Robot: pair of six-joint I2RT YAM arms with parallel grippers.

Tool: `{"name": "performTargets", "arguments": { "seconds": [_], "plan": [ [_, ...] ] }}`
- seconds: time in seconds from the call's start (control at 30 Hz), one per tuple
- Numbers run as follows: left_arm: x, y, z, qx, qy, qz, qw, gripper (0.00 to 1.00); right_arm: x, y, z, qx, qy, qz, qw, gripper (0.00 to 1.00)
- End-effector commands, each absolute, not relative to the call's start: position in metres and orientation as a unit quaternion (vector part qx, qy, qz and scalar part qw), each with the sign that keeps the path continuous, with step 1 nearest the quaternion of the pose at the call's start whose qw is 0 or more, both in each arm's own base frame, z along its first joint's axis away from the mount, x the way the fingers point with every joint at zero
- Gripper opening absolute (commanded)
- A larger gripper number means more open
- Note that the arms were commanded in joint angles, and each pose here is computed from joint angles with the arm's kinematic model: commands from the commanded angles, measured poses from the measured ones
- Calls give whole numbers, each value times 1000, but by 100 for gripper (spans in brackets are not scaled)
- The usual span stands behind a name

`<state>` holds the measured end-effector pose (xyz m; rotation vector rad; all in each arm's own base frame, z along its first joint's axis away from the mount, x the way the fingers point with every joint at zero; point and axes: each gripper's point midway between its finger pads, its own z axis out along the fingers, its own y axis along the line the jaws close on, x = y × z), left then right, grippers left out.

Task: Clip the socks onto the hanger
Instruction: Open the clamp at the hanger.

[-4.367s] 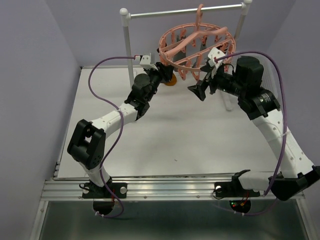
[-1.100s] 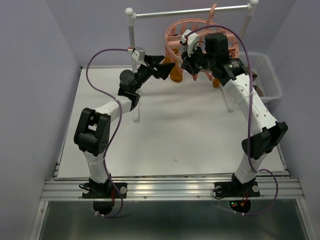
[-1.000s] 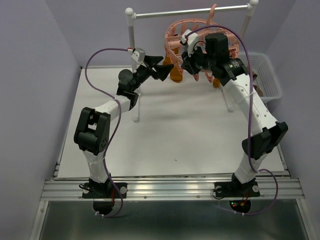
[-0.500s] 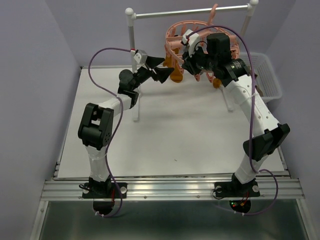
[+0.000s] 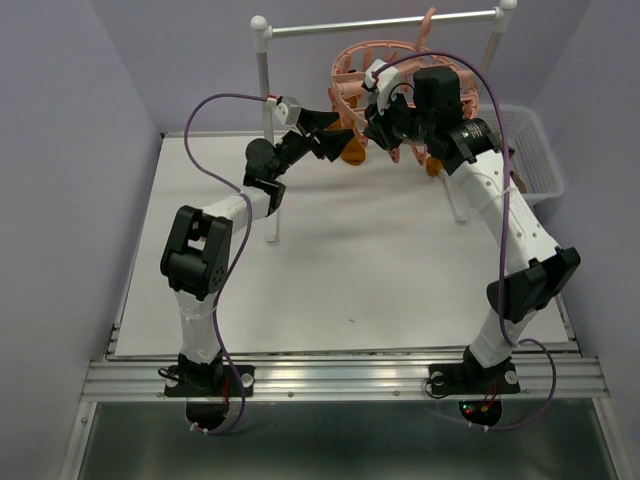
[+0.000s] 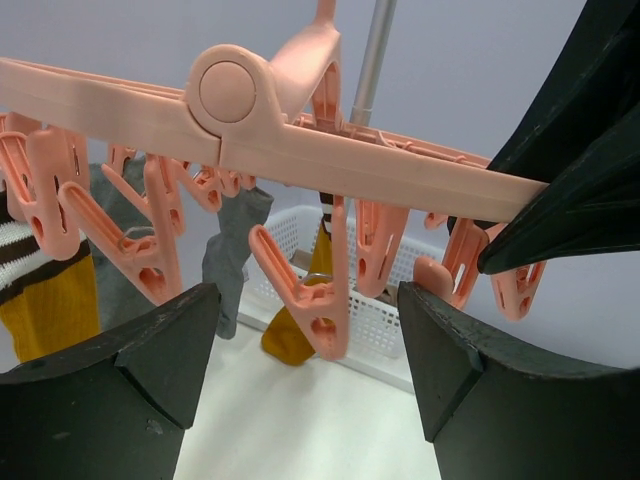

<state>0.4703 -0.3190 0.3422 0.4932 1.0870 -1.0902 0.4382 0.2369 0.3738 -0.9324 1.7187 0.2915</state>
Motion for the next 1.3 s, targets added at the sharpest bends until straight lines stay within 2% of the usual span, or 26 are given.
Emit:
{"name": "performTargets", "arguments": {
  "seconds": [0.0,0.2,0.23,0.3,0.4,1.27],
  "plan": [
    [460,-318,391,235,407,-490,734,83,437,220,401,-359,723,104,581,18],
    [463,-318,397,228,400,-488,741,82,436,220,401,-358,723,104,581,18],
    [462,-317,400,226,396,-488,744,77,436,220,401,-358,723,105,582,18],
    [462,-318,403,222,394,-484,749,73,436,220,402,-358,722,105,582,18],
    [463,-320,405,217,394,-477,755,70,436,220,401,-358,722,105,582,18],
    [462,-320,426,212,366,-475,771,66,438,218,399,-357,723,99,584,19]
  ]
}}
